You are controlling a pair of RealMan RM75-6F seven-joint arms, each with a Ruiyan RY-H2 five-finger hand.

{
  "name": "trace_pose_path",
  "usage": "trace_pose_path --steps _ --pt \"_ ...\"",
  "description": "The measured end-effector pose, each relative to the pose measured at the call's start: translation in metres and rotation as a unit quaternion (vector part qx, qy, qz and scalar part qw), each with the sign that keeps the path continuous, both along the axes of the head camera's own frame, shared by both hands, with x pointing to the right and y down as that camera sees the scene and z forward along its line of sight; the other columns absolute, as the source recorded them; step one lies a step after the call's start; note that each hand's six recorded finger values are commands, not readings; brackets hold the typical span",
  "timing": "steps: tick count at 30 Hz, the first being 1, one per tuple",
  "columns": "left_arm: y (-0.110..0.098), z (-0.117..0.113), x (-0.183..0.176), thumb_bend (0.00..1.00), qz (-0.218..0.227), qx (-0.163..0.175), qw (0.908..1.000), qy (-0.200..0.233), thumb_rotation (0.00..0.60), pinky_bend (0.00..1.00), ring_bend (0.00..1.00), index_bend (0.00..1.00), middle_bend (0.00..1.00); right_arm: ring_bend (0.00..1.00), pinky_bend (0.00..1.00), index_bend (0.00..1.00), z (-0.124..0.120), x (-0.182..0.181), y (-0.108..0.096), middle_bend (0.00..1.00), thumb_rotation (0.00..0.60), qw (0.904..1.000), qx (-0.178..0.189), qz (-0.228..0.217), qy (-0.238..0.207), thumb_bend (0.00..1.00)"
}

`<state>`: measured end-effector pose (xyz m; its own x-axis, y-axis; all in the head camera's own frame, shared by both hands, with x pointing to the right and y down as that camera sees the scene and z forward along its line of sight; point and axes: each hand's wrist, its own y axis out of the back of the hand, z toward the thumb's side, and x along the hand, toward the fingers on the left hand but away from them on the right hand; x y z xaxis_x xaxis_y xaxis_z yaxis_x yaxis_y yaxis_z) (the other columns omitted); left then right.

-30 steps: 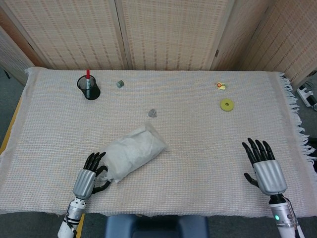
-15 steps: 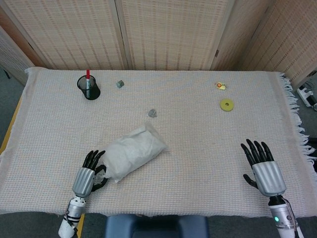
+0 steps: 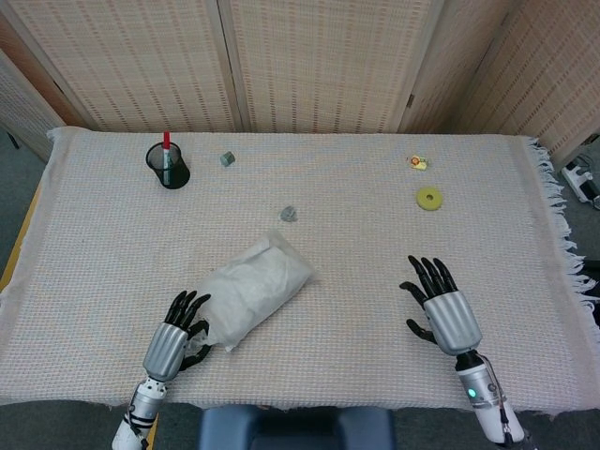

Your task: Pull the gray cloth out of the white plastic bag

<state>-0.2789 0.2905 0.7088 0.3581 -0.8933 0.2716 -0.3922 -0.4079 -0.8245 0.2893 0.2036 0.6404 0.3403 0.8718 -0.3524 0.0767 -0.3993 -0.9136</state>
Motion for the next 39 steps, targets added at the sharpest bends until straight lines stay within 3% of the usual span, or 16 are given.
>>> trace_pose_path --steps 15,24,39 --pt "-0.011 -0.006 0.003 0.61 0.002 0.009 1.0000 0.001 0.600 0.03 0.00 0.78 0.17 0.00 0.00 0.43 0.082 -0.109 -0.048 0.00 0.600 0.9988 0.001 0.008 -0.047 0.16" --pt "-0.016 -0.011 0.001 0.61 0.000 0.013 0.9999 0.004 0.600 0.03 0.00 0.78 0.17 0.00 0.00 0.44 0.098 -0.150 -0.056 0.00 0.600 0.9973 -0.031 0.010 -0.065 0.28" --pt "-0.022 -0.015 -0.004 0.61 -0.004 0.016 0.9999 0.003 0.600 0.03 0.00 0.78 0.17 0.00 0.00 0.44 0.112 -0.174 -0.064 0.00 0.600 0.9977 -0.035 0.019 -0.056 0.29"
